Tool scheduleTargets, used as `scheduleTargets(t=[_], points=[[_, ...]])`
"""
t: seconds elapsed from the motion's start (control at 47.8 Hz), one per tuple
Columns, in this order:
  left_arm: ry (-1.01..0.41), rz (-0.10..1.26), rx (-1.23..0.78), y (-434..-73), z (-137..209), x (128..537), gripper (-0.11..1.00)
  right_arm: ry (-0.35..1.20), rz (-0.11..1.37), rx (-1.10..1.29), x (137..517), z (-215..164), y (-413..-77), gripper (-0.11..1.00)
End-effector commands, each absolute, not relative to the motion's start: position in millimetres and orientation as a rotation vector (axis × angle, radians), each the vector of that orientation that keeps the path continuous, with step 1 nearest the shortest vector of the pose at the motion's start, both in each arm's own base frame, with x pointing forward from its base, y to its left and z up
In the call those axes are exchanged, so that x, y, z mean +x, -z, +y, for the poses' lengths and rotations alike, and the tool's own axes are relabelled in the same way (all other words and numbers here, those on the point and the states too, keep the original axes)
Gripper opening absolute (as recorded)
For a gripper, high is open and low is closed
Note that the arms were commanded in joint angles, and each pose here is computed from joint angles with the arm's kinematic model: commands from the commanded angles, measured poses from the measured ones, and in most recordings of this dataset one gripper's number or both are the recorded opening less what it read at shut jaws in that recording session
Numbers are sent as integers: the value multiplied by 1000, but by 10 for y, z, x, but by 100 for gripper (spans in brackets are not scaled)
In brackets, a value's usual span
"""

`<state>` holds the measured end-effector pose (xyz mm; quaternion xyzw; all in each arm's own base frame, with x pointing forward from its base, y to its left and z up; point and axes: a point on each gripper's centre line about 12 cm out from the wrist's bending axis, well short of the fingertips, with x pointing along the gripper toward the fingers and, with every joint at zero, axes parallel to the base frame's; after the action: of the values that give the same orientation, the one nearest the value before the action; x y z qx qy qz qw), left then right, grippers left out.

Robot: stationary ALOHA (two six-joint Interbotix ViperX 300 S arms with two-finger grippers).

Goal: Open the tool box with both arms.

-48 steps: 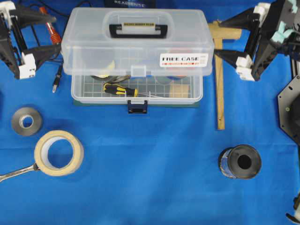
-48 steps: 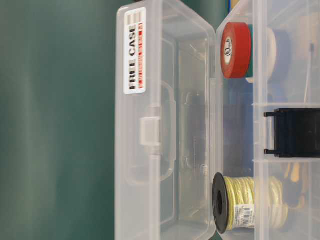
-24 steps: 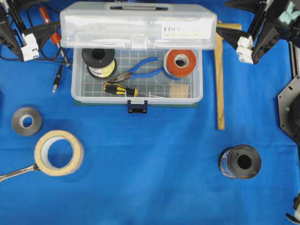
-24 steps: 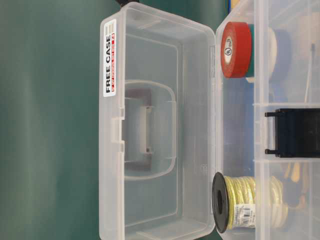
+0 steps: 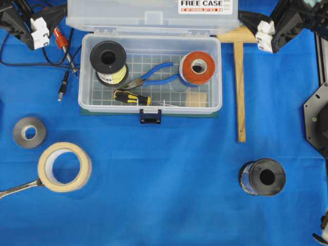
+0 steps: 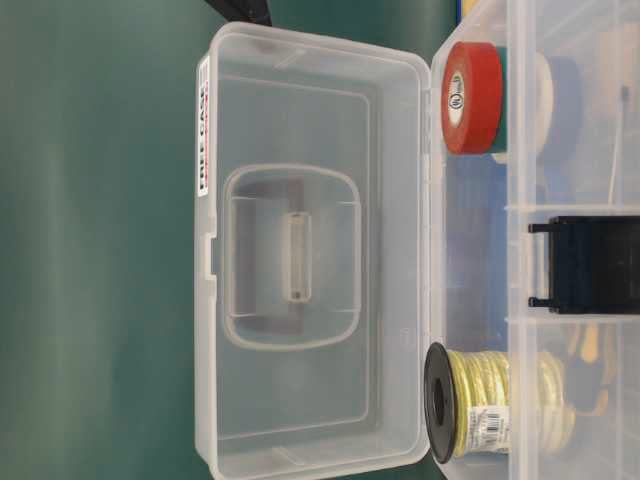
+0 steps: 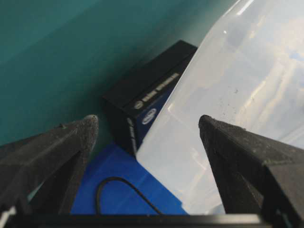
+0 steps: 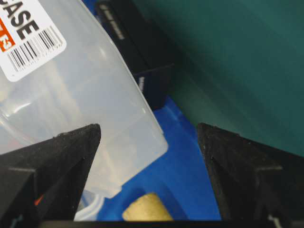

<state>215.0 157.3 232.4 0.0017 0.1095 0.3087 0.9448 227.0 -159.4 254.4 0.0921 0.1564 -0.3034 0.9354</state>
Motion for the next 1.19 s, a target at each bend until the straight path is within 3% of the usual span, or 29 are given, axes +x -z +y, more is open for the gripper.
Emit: scheduleTargets(t=[0.0,0.523,1.172], points=[[-636,201,15,-2409,1624,2188,88,638,316,189,2329,-1701,-2576,84],[-743,269,-21,-2288,2047,2198,88,747,386,238,2291,-2096,-2376,84],[-816,280,-44,-2253,1848,1703,88,810,381,255,1847,-1921,-2433,84]])
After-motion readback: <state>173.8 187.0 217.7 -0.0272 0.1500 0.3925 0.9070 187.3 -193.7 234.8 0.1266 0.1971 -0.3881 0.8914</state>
